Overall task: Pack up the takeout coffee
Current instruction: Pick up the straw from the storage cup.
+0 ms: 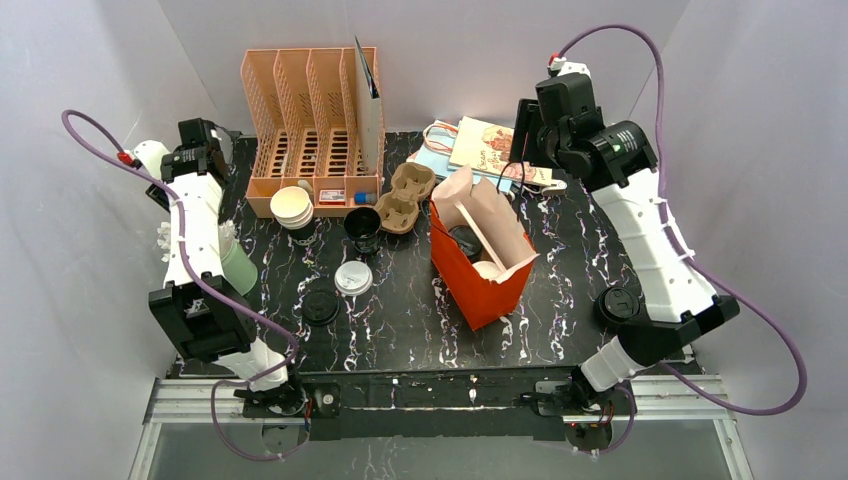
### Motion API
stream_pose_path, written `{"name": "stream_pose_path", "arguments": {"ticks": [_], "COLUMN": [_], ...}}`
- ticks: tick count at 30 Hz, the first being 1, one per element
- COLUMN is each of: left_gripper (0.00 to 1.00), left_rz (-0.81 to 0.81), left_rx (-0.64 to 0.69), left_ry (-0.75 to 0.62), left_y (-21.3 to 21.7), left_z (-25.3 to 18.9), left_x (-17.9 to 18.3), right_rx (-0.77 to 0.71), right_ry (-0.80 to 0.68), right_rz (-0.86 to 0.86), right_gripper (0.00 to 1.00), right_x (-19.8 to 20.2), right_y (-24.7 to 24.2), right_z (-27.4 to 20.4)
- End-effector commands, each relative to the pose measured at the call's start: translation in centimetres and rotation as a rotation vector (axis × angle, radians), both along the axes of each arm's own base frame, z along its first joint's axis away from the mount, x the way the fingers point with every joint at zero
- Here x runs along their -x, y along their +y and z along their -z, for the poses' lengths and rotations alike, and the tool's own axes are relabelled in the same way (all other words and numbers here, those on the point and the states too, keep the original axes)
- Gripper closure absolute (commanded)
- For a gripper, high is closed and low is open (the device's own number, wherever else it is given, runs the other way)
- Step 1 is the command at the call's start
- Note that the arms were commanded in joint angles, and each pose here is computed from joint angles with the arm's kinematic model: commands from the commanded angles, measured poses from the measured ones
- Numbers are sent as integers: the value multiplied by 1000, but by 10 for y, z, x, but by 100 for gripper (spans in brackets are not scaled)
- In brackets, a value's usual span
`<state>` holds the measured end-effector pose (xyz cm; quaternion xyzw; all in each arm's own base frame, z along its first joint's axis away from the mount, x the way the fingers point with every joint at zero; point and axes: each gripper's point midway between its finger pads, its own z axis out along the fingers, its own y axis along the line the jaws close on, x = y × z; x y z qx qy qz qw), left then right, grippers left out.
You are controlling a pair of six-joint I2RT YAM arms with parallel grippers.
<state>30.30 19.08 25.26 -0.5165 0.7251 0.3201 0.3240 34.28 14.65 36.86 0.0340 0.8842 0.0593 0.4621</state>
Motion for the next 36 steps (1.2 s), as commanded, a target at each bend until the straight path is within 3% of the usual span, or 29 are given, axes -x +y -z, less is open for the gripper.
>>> {"name": "stream_pose_path", "arguments": {"ticks": [1,6,9,18,24,36], "left_gripper": [74,75,67,77,75,74], "left_rz": [-43,-3,6,-36,-58,-92], "left_rx": [-45,34,69,-21,-88,-94], "left_ry": [-55,-80,-112,-57,-34,3], "left_y": [15,6,0,18,33,44], "left_z": [-9,6,5,1,-13,-4], "left_x": [6,-10,-12,-16,-25,-18], "right_rx": [-40,-45,-43,-47,-43,-28], "right_ry": [9,18,22,27,25,28], "right_rz": [-25,-36,-37,-57,-61,-66], "right_gripper": [32,32,32,32,32,32], "right_x": [1,-1,-2,-5,-6,-9], "right_y": [8,12,13,18,18,19], "right_z": [-9,-8,-7,-8,-8,-5]}}
